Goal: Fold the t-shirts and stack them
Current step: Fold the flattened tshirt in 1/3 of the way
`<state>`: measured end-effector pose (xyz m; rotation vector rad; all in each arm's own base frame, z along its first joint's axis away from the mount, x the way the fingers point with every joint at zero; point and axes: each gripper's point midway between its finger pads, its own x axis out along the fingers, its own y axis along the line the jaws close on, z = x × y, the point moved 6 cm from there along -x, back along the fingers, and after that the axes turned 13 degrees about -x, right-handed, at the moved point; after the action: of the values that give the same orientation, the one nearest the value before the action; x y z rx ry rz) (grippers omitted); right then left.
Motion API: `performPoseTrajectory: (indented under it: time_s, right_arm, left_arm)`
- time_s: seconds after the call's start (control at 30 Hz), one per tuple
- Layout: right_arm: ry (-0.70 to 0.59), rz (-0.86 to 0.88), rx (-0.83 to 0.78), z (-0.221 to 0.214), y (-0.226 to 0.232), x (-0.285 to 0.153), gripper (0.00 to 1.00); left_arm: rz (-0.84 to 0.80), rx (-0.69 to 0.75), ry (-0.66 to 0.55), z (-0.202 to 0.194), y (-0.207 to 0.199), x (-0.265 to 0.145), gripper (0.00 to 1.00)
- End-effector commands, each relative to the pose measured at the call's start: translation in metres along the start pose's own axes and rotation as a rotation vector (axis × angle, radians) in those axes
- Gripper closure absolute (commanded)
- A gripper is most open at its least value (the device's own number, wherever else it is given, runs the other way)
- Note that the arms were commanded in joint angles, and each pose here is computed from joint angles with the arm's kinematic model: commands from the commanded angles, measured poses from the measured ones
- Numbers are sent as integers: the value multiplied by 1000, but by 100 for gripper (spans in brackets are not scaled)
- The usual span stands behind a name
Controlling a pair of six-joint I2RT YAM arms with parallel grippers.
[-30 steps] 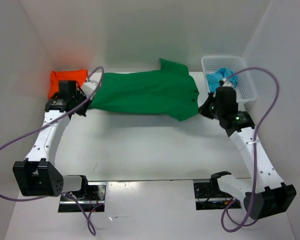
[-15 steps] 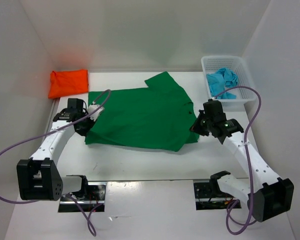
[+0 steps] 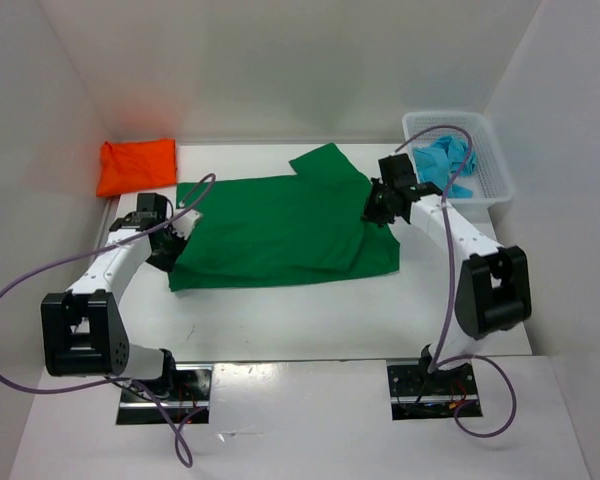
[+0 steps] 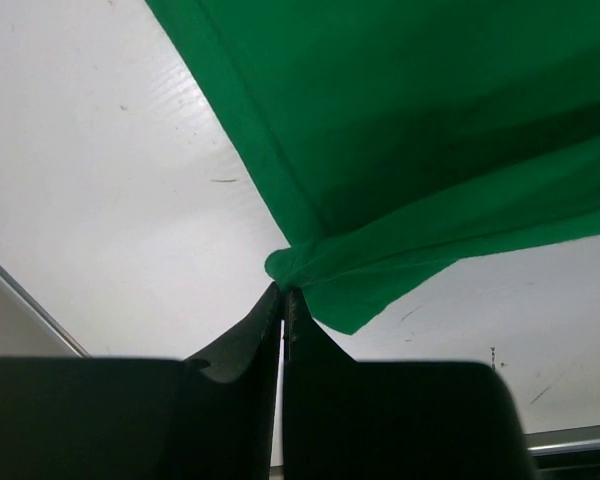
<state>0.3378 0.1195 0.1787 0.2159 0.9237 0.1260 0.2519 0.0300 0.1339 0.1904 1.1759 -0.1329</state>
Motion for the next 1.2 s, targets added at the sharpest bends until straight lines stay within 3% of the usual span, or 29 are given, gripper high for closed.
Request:
performPoseTrajectory:
  time_s: [0.0, 0.5, 0.77, 0.8, 0.83, 0.87, 0.9, 0.93, 1.03, 1.13, 1.17]
  right_arm:
    - [-108, 0, -70, 44, 4, 19, 100]
    - [-53, -55, -107, 59, -6, 70, 100]
    - [-46, -89, -106, 66, -8, 82, 98]
    - [-43, -89, -106, 67, -8, 85, 63]
    - [-50, -72, -113, 74, -9, 87, 43]
    - [-63, -54, -114, 80, -5, 84, 32]
    - [-56, -44, -128, 81, -4, 86, 14]
    - [-51, -45, -128, 83, -3, 82, 6]
    - [-46, -73, -127, 85, -4, 59, 0]
    - [-84, -121, -48, 69, -10, 16, 0]
    - [-8, -144, -28, 34, -21, 20, 0]
  left_arm:
    - [38, -70, -41, 16, 7, -3, 100]
    - [153, -60, 24, 38, 29, 31, 95]
    - [181, -65, -27, 69, 39, 32, 91]
    - [179, -65, -18, 70, 40, 33, 91]
    - [196, -73, 1, 68, 42, 37, 89]
    - [206, -72, 20, 68, 43, 43, 89]
    - [223, -83, 48, 64, 44, 45, 86]
    - [218, -81, 69, 60, 43, 47, 72]
    - [223, -155, 111, 46, 51, 47, 36]
    - [147, -264, 111, 37, 59, 36, 25]
    - [126, -295, 82, 39, 61, 26, 25]
